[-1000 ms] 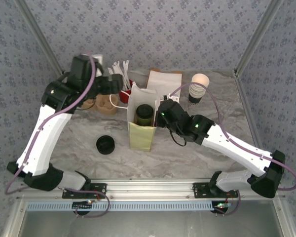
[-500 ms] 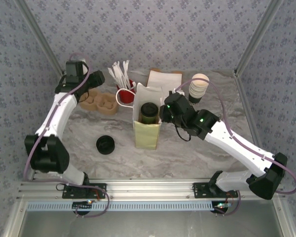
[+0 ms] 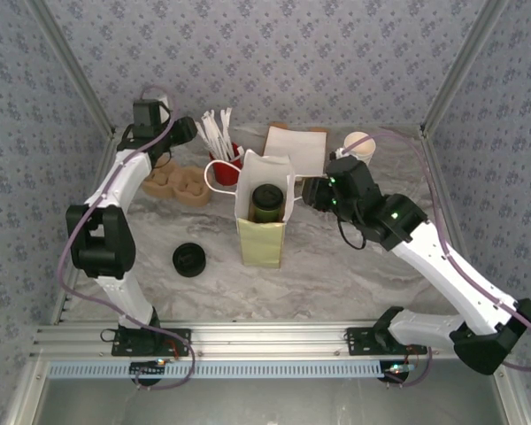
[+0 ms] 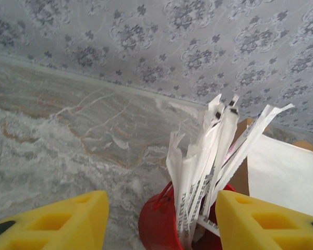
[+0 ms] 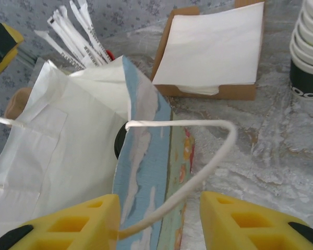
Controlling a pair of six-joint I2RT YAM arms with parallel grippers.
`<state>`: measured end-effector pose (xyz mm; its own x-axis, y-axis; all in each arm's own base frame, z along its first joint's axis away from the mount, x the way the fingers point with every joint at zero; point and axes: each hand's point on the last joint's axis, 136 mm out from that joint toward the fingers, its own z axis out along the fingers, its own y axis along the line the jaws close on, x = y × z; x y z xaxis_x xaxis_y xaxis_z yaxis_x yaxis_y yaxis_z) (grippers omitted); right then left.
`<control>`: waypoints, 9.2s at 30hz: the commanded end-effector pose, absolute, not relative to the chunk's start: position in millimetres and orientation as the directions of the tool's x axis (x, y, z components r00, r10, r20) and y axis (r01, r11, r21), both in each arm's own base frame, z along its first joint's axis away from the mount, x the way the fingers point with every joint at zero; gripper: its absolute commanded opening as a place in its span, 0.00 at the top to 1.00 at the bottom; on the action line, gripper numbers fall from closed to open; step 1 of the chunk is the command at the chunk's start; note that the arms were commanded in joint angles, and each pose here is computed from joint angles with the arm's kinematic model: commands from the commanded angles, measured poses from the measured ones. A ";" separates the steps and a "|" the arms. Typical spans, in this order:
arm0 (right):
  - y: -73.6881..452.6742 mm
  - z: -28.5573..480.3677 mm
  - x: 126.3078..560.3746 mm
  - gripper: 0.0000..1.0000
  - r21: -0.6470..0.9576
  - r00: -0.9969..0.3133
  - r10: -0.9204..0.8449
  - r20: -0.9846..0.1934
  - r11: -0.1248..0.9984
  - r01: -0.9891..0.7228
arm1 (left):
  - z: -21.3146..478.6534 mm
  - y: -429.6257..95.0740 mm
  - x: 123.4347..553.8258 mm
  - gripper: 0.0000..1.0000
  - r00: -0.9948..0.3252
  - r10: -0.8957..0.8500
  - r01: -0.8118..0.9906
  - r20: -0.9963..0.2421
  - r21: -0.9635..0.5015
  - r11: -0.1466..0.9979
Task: Pack the takeout coffee
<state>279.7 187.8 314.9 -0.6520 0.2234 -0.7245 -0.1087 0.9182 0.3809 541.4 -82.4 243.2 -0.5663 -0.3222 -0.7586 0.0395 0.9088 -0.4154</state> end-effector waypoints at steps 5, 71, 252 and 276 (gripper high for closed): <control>153.9 324.4 273.7 0.53 0.368 -0.631 0.248 -0.735 0.928 -0.064 | 238.8 -97.7 563.0 0.49 -0.566 -0.311 0.065 -0.763 -0.418 0.906; 109.8 301.7 264.3 0.50 0.413 -0.634 0.340 -0.694 0.910 0.037 | 240.3 -141.0 568.0 0.84 -0.626 -0.197 0.091 -0.755 -0.321 0.943; 233.1 156.5 550.9 0.47 0.114 -0.831 -0.083 -0.550 0.978 -0.173 | 399.4 -246.7 259.9 0.24 -0.536 -0.107 0.543 -0.838 -0.438 0.717; 220.8 76.1 575.2 0.37 -0.049 -0.850 -0.106 -0.517 0.994 -0.095 | 392.7 -235.8 252.2 0.22 -0.527 -0.130 0.530 -0.840 -0.444 0.722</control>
<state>565.9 230.5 85.4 -0.8511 -0.1239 -0.5102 -0.1295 0.9913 -0.0248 257.8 -237.7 383.2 -0.5562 -0.1055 -0.8243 0.5117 0.7381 -0.4397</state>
